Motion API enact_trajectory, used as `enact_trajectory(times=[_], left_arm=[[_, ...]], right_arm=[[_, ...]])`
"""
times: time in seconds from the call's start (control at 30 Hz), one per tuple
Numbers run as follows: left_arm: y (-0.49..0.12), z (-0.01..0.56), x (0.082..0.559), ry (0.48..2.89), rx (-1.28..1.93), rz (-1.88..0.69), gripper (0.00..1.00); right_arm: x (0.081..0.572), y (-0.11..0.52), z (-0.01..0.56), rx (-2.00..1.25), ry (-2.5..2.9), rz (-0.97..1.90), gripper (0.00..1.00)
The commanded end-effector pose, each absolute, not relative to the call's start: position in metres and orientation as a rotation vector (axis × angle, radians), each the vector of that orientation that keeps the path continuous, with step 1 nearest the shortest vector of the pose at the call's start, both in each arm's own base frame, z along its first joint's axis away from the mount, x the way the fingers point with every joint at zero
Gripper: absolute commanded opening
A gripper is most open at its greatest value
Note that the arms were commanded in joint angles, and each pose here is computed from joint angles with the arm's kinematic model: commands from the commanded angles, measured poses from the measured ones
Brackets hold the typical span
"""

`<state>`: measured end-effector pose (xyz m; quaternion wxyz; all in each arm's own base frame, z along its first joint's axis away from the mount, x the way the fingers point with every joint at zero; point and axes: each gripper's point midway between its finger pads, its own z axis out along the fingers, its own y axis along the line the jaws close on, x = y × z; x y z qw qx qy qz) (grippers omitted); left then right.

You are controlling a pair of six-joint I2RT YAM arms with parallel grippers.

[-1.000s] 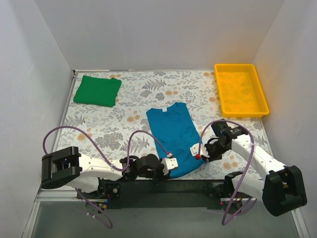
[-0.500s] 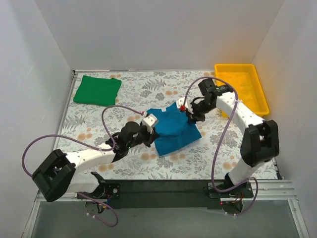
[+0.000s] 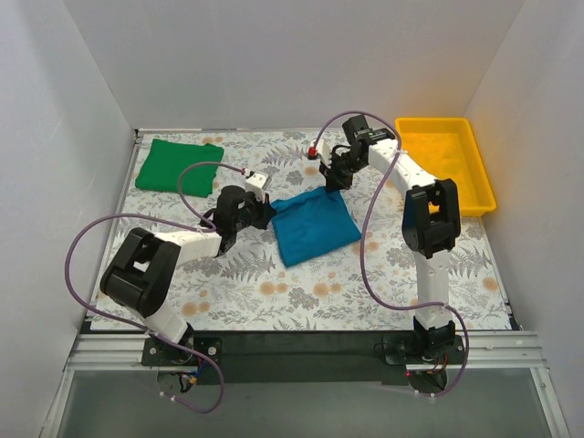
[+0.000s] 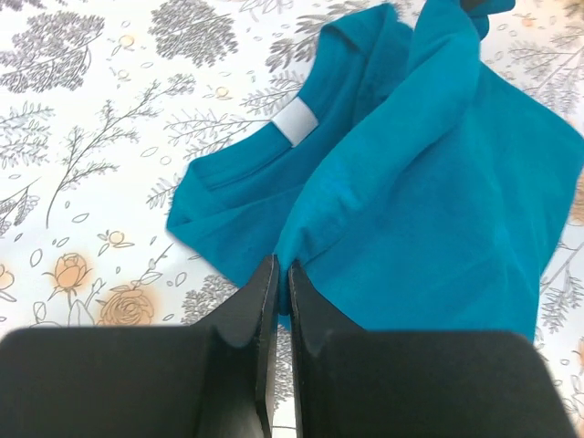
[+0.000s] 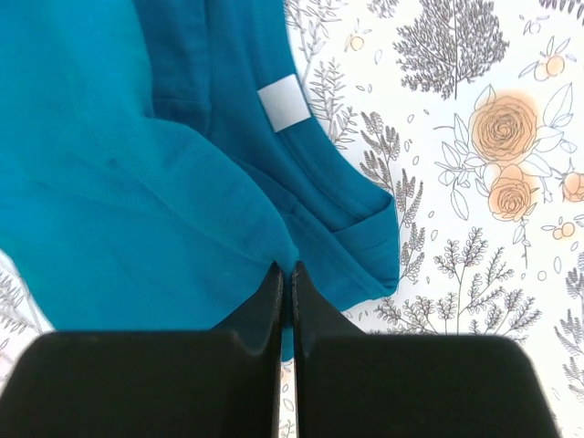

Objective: Fold and stack the t-shirts

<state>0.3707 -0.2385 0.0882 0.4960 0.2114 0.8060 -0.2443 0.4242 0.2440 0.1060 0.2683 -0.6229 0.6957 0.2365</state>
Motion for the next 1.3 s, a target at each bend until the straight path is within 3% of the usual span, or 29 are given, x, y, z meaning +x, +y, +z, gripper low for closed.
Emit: enact_trajectory(times=[0.0, 0.7, 0.77, 0.8, 0.83, 0.87, 0.97, 1.03, 1.17, 1.27], left_arm=[[-0.240, 0.108, 0.386, 1.888, 0.493, -0.614, 0.00], [-0.230, 0.081, 0.425, 1.987, 0.414, -0.511, 0.00], [-0.226, 0.080, 0.431, 1.997, 0.375, -0.481, 0.00], [-0.225, 0.081, 0.436, 2.011, 0.337, -0.477, 0.04], [-0.221, 0.081, 0.441, 2.022, 0.298, -0.458, 0.15], [-0.213, 0.084, 0.449, 2.030, 0.225, -0.409, 0.43], [-0.198, 0.100, 0.470, 2.019, 0.095, -0.320, 0.61], [-0.189, 0.117, 0.479, 2.011, 0.024, -0.292, 0.64], [-0.181, 0.137, 0.471, 2.042, -0.045, -0.330, 0.65], [-0.202, 0.134, 0.430, 2.144, 0.022, -0.555, 0.65]], right_arm=[[0.446, 0.247, 0.113, -1.583, 1.920, 0.605, 0.01], [0.476, 0.245, 0.090, -1.415, 2.045, 0.509, 0.01], [0.486, 0.246, 0.092, -1.366, 2.047, 0.475, 0.09], [0.489, 0.247, 0.094, -1.312, 2.071, 0.471, 0.15], [0.494, 0.242, 0.092, -1.270, 2.098, 0.424, 0.36], [0.505, 0.243, 0.099, -1.226, 2.078, 0.377, 0.39], [0.533, 0.221, 0.110, -0.994, 2.147, 0.163, 0.49], [0.538, 0.206, 0.115, -0.926, 2.166, 0.078, 0.57], [0.519, 0.202, 0.134, -0.948, 2.119, 0.153, 0.54], [0.463, 0.228, 0.137, -1.225, 2.003, 0.462, 0.52]])
